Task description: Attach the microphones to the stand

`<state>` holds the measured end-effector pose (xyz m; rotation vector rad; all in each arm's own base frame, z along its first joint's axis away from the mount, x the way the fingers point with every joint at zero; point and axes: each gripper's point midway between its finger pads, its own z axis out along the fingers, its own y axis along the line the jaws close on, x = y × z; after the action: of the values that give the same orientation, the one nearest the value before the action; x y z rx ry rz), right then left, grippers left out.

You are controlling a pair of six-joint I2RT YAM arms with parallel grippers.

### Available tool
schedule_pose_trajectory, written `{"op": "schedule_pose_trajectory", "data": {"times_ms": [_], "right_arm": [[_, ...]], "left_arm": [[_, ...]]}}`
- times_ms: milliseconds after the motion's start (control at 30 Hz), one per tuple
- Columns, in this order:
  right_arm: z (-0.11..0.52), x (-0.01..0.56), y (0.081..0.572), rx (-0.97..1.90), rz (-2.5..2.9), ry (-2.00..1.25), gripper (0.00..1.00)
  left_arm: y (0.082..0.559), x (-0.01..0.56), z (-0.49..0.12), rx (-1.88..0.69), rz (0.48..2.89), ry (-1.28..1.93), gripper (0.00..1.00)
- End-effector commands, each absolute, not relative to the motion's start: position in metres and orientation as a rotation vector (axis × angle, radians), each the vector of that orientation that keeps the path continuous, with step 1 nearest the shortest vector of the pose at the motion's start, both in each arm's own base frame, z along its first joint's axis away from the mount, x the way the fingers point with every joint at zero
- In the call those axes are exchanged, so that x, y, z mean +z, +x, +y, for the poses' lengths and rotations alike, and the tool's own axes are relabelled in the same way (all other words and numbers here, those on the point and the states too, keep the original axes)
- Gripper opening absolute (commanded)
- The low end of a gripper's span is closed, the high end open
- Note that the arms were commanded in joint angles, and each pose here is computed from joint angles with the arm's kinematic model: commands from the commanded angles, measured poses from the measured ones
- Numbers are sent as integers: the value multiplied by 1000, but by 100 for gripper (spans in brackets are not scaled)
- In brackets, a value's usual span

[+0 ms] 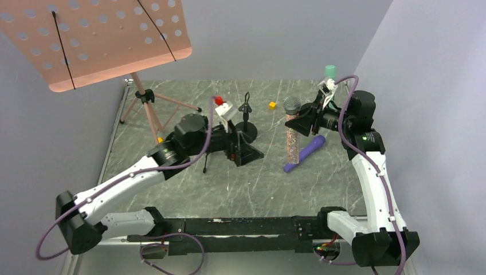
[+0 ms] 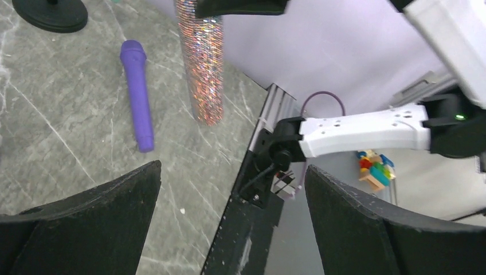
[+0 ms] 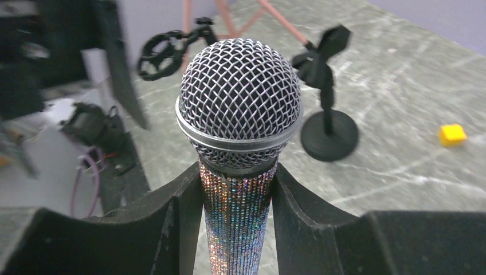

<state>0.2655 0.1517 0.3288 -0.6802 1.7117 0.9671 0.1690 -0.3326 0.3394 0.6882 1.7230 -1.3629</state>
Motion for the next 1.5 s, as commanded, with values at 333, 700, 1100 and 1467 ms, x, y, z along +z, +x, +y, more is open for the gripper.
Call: {"op": "schedule_pose_trajectory", "data": {"times_ms": [333, 700, 1100, 1467], "right_arm": [[179, 349, 221, 1270, 1482, -902, 10], [180, 342, 212, 1300, 1481, -918, 10], [180, 341, 205, 1317, 1465, -950, 19], [177, 358, 188, 1216, 1377, -1082, 100]], "left_arm": [[208, 343, -428, -1326, 1544, 487, 98], [220, 335, -454, -1343, 1582, 483, 83], [206, 329, -460, -1451, 1578, 546, 3], [193, 349, -400, -1344, 1521, 535, 0]]}}
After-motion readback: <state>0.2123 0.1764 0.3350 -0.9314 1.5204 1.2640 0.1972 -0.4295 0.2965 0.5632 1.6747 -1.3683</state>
